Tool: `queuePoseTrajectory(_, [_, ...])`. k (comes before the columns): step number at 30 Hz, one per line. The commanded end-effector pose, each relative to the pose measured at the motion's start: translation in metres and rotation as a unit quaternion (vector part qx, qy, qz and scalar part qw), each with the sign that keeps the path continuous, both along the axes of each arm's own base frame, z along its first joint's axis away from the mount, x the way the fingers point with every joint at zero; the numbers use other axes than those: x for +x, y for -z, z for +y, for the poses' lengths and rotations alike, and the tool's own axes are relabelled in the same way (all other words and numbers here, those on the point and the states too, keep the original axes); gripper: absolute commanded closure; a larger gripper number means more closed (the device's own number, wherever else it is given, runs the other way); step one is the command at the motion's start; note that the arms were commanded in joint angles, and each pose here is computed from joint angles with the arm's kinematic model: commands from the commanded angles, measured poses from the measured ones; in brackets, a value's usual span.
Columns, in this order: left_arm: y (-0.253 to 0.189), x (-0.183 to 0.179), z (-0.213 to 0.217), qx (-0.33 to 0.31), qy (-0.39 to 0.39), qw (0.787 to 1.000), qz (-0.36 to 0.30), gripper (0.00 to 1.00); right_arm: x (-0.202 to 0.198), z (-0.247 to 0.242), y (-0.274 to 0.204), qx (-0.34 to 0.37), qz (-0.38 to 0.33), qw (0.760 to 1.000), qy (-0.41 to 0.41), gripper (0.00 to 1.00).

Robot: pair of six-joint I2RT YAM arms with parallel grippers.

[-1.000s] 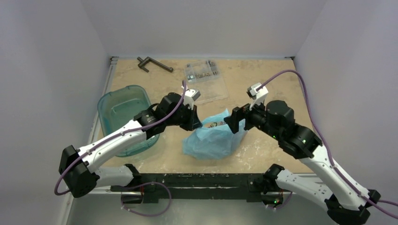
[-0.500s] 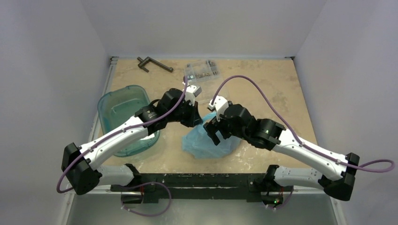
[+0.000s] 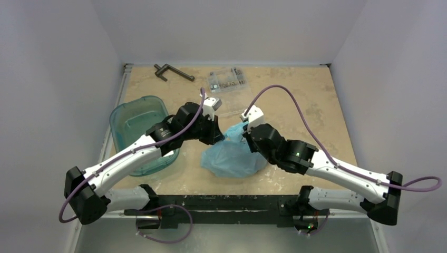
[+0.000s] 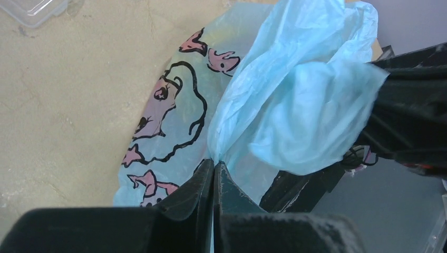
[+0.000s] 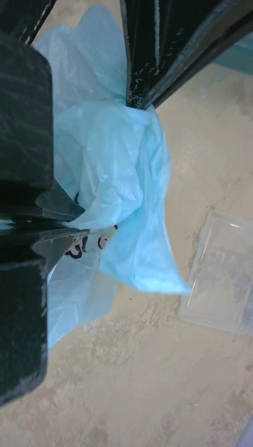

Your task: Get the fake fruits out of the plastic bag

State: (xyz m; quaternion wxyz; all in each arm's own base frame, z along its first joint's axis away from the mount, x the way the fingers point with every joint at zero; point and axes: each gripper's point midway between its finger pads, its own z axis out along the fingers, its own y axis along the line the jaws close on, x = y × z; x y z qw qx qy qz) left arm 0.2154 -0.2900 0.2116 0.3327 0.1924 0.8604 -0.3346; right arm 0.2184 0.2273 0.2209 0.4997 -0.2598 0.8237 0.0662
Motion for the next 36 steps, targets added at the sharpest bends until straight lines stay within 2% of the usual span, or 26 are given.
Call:
queuePoseTrajectory(1, [-0.01,-0.001,0.013,-0.022,-0.028,0.999,-0.015,1.0,0.005,0.005,-0.048,0.163,-0.04,0.985,0.046,1.0])
queuePoseTrajectory(3, [-0.01,-0.004,0.014,-0.028,-0.022,0.999,-0.01,0.97,-0.001,0.009,-0.055,0.198,-0.042,0.979,0.03,1.0])
queuePoseTrajectory(9, [-0.022,-0.013,0.009,-0.04,0.014,0.999,-0.015,0.47,-0.009,0.013,-0.061,0.227,-0.038,0.973,0.005,1.0])
queuePoseTrajectory(12, [-0.036,-0.009,0.007,-0.034,0.029,0.998,-0.036,0.33,-0.01,0.013,-0.059,0.228,-0.033,0.973,0.004,1.0])
queuePoseTrajectory(20, [-0.053,0.018,-0.006,0.033,0.068,0.994,-0.075,0.25,-0.013,0.01,-0.063,0.239,-0.034,0.97,0.002,1.0])
queuePoseTrajectory(22, [-0.051,0.023,-0.011,0.047,0.082,0.993,-0.077,0.18,-0.013,0.009,-0.063,0.24,-0.034,0.97,0.005,1.0])
queuePoseTrajectory(24, [-0.047,0.023,-0.018,0.051,0.104,0.991,-0.072,0.15,-0.014,0.007,-0.064,0.243,-0.034,0.969,0.007,1.0])
queuePoseTrajectory(26, [-0.043,0.023,-0.026,0.048,0.125,0.989,-0.068,0.03,-0.014,0.007,-0.065,0.246,-0.034,0.969,0.007,1.0])
queuePoseTrajectory(27, [-0.039,0.025,-0.028,0.051,0.128,0.988,-0.066,0.0,-0.014,0.007,-0.065,0.247,-0.035,0.968,0.008,1.0])
queuePoseTrajectory(33, [-0.022,0.044,-0.041,0.063,0.113,0.99,-0.053,0.01,-0.014,0.006,-0.065,0.25,-0.035,0.968,0.01,1.0])
queuePoseTrajectory(36, [-0.013,0.06,-0.044,0.08,0.085,0.992,-0.055,0.11,-0.014,0.006,-0.064,0.252,-0.035,0.967,0.011,1.0])
